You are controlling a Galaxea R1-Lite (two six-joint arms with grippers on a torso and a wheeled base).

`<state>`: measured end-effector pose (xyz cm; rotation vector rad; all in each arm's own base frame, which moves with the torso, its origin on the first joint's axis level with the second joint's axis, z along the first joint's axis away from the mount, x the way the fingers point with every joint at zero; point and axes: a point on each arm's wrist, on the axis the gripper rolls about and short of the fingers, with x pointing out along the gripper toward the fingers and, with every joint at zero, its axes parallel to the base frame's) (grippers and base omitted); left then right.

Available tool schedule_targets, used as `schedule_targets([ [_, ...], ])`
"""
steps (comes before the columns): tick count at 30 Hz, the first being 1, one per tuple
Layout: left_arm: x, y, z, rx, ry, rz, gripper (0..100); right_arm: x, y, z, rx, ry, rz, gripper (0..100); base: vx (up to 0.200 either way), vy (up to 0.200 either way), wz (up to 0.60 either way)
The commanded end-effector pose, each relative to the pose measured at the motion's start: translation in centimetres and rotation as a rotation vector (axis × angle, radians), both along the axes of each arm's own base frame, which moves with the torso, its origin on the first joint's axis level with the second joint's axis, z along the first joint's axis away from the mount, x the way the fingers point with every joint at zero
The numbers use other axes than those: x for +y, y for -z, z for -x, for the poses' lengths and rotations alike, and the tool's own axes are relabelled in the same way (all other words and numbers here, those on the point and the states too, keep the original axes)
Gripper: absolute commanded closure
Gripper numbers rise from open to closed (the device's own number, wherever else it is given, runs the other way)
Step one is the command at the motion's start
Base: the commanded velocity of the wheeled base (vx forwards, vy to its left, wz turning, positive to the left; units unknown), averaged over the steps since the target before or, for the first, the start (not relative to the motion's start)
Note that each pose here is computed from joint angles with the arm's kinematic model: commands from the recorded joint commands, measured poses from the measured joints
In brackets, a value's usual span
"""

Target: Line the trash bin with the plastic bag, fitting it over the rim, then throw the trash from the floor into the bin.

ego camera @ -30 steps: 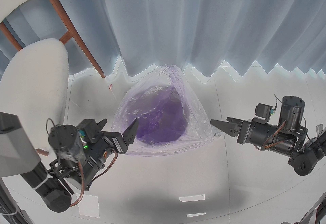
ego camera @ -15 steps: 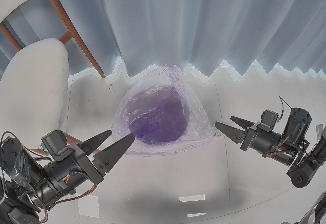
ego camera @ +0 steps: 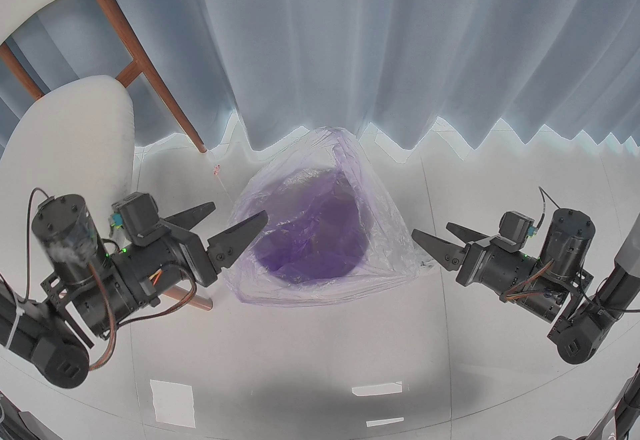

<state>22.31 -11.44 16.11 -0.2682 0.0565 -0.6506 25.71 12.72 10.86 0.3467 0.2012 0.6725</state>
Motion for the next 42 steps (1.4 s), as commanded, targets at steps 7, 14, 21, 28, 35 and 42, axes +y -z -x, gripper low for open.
schedule_targets([
  [7,1.4,1.0,-9.0,-0.052,0.018,-0.251,0,3.2,0.2,-3.2,0.028,-0.01,0.027,0,0.0,0.0,0.0],
  [14,1.0,2.0,-10.6,-0.1,0.083,-0.303,0,4.3,0.3,-4.2,-0.01,-0.028,0.063,0,0.0,0.0,0.0],
  [21,-0.1,3.1,-13.2,-0.121,0.117,-0.325,0,4.8,1.0,-5.5,-0.024,-0.024,0.077,0,0.0,0.0,0.0],
  [28,-0.9,4.3,-17.3,-0.177,0.109,-0.338,0,4.6,1.0,-6.0,-0.032,-0.018,0.075,0,0.0,0.0,0.0],
  [35,-1.5,5.0,-20.0,-0.199,0.102,-0.334,0,5.0,1.7,-6.6,-0.031,-0.023,0.078,0,0.0,0.0,0.0],
  [42,-1.8,4.6,-21.6,-0.207,0.095,-0.326,0,5.1,1.6,-7.0,-0.039,-0.022,0.07,0,0.0,0.0,0.0],
])
